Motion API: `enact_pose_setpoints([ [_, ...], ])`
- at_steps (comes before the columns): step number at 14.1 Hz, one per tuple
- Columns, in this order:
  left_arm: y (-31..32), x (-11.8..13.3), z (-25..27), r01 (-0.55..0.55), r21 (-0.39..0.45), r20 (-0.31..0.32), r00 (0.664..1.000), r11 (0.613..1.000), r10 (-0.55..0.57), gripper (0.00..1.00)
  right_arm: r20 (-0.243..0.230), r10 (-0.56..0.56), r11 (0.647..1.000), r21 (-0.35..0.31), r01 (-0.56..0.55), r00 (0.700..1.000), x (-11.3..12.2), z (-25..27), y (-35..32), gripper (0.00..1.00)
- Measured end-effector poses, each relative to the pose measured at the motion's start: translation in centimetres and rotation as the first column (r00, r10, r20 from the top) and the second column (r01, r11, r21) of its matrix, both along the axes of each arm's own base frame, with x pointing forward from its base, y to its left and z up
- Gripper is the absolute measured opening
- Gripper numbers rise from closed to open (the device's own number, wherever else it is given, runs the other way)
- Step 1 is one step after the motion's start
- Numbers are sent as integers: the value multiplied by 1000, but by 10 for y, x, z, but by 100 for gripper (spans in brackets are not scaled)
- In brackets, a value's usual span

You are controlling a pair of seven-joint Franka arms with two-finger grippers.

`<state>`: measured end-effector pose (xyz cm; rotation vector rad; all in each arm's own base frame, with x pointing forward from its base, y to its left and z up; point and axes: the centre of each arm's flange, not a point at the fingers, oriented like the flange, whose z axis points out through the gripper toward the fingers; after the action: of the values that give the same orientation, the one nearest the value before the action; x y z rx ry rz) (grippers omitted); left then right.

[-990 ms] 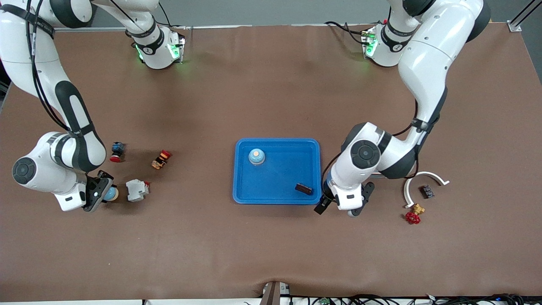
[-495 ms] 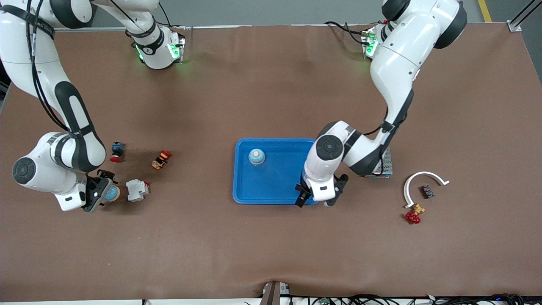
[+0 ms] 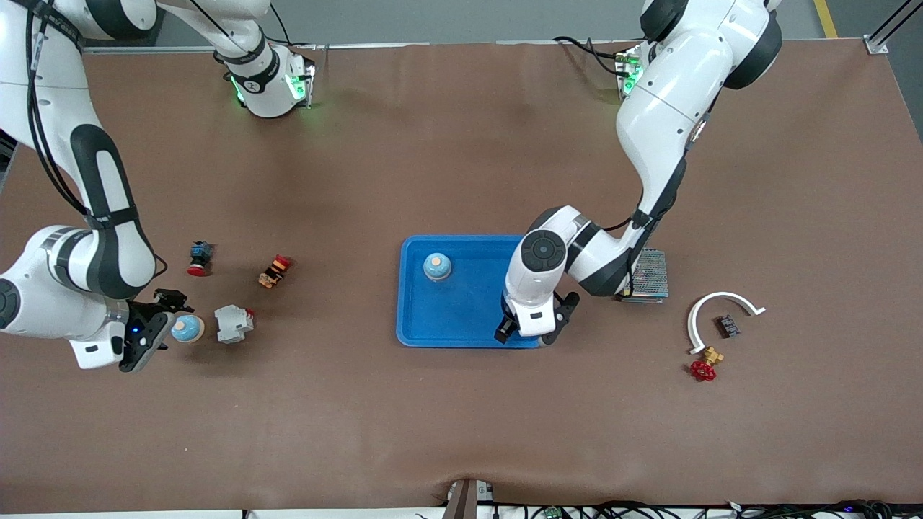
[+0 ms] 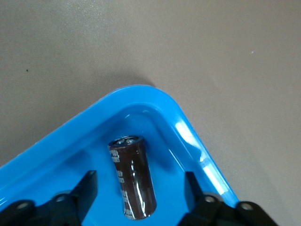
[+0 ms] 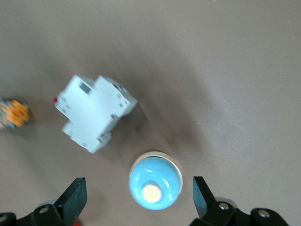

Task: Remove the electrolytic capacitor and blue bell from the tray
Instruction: 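Lift the capacitor with the left gripper while the right gripper releases the bell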

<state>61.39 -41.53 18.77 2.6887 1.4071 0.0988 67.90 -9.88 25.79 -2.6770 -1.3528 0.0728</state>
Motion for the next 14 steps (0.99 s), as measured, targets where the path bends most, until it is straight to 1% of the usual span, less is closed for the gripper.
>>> enact_pose_setpoints([
  [1, 0, -1, -1, 0, 9, -9, 1000, 1000, 0, 80, -19, -55, 999, -3, 55, 998, 1, 15, 11, 100],
  [2, 0, -2, -1, 1, 13, -14, 1000, 1000, -1, 76, -37, -114, 993, -11, 114, 993, 0, 31, 26, 100],
  [3, 0, -2, -1, 1, 16, -16, 1000, 1000, 0, 75, -52, -174, 985, -22, 173, 983, -1, 49, 44, 100],
  [5, 1, 0, 1, -1, 17, -16, 1000, 1000, 2, 75, -67, -289, 957, -50, 286, 955, -5, 86, 88, 100],
  [6, 1, 0, 0, -1, 19, -18, 1000, 1000, 2, 70, -65, -338, 940, -61, 335, 939, -8, 101, 109, 100],
  [8, 3, 0, 0, -4, 24, -21, 1000, 1000, 4, 48, -55, -427, 903, -80, 422, 903, -13, 123, 152, 100],
  [10, 5, 2, 0, -7, 24, -19, 1000, 1000, 7, 30, -49, -507, 860, -98, 501, 860, -20, 133, 196, 100],
  [12, 6, 4, 5, -10, 29, -20, 1000, 1000, 11, 30, -44, -586, 808, -119, 578, 809, -29, 137, 243, 100],
  [14, 12, 11, 21, -22, 38, -14, 1000, 999, 23, 30, -36, -654, 752, -136, 645, 756, -40, 138, 291, 100],
])
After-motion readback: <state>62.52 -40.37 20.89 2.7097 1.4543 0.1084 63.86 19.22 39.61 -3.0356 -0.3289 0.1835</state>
